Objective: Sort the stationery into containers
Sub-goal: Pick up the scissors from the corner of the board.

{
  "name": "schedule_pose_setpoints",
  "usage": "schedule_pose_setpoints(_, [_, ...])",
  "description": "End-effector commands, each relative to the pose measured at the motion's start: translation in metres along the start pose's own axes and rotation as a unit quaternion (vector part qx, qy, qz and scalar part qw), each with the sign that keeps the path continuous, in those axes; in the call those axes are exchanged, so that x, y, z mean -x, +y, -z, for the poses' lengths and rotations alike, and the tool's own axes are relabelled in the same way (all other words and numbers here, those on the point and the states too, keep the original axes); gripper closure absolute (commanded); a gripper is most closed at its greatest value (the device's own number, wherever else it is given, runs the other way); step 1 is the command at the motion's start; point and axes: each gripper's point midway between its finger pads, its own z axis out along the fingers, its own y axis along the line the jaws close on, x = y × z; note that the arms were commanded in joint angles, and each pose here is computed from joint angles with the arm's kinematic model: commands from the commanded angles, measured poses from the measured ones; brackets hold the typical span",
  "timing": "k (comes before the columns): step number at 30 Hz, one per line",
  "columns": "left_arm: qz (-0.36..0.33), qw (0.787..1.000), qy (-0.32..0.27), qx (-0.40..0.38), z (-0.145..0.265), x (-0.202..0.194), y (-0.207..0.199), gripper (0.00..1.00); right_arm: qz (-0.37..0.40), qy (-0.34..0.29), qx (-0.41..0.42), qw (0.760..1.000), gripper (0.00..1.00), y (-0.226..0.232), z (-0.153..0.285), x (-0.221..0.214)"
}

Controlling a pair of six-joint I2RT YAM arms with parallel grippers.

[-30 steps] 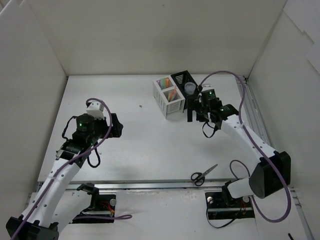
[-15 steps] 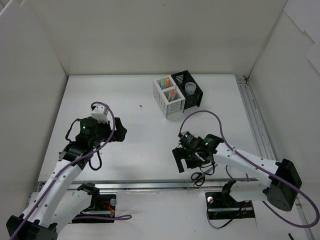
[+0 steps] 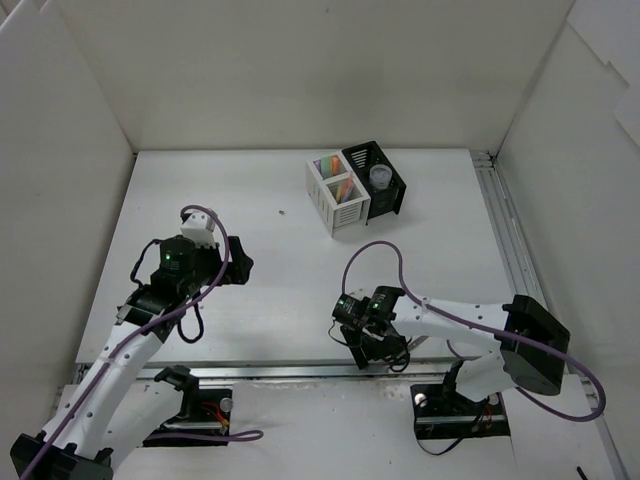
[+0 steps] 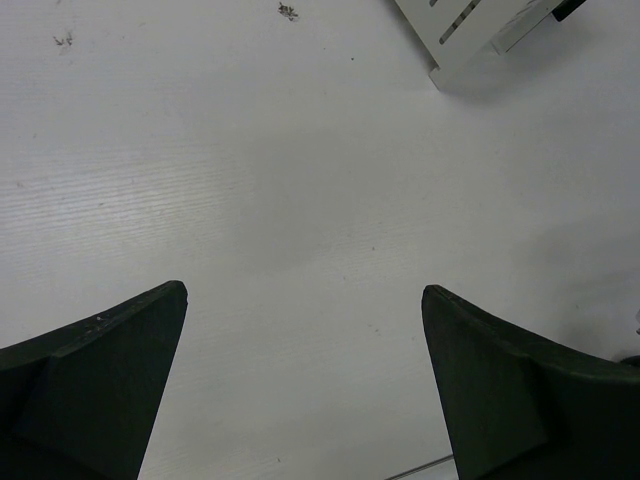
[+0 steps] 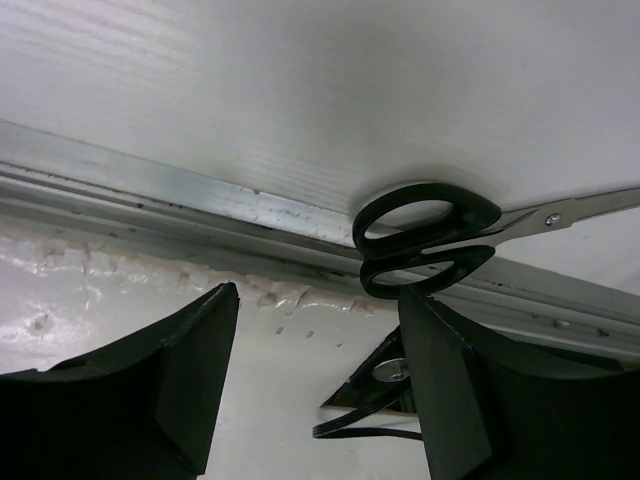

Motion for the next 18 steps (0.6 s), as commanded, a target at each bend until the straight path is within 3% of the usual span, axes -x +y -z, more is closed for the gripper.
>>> schedule_pose_setpoints(1, [0.001,0.999,-0.036,-0.007,0.005,0.023,-0.008,0.0,0.0,-0.01,-0.054,0.998,0.38,-0.016,-0.006,0.004])
schedule_pose_setpoints(5, [0.0,0.999,-0.038,-0.002,0.007,0.024,-0.006,0.01,0.022,0.002,-0.073,0.997,0.4,-0.017,-0.019,0.008])
schedule_pose_setpoints(6, [-0.001,0.999,-0.035,-0.004,0.007,0.022,-0.008,0.01,0.025,-0.001,-0.075,0.997,0.46,-0.016,-0.021,0.01])
schedule_pose_setpoints(11, [-0.001,0.999,-0.037,0.008,0.009,0.024,-0.004,0.01,0.028,0.012,-0.087,0.996,0.58,-0.016,-0.032,0.011])
schedule_pose_setpoints(17, [0.0,0.999,-0.037,0.017,0.006,0.026,-0.002,0.01,0.013,-0.006,-0.095,0.995,0.84,-0.018,-0.031,0.016])
schedule_pose_setpoints(18, [0.0,0.999,-0.034,0.02,0.005,0.024,0.0,0.01,0.013,-0.012,-0.102,0.995,0.98,-0.021,-0.031,0.018])
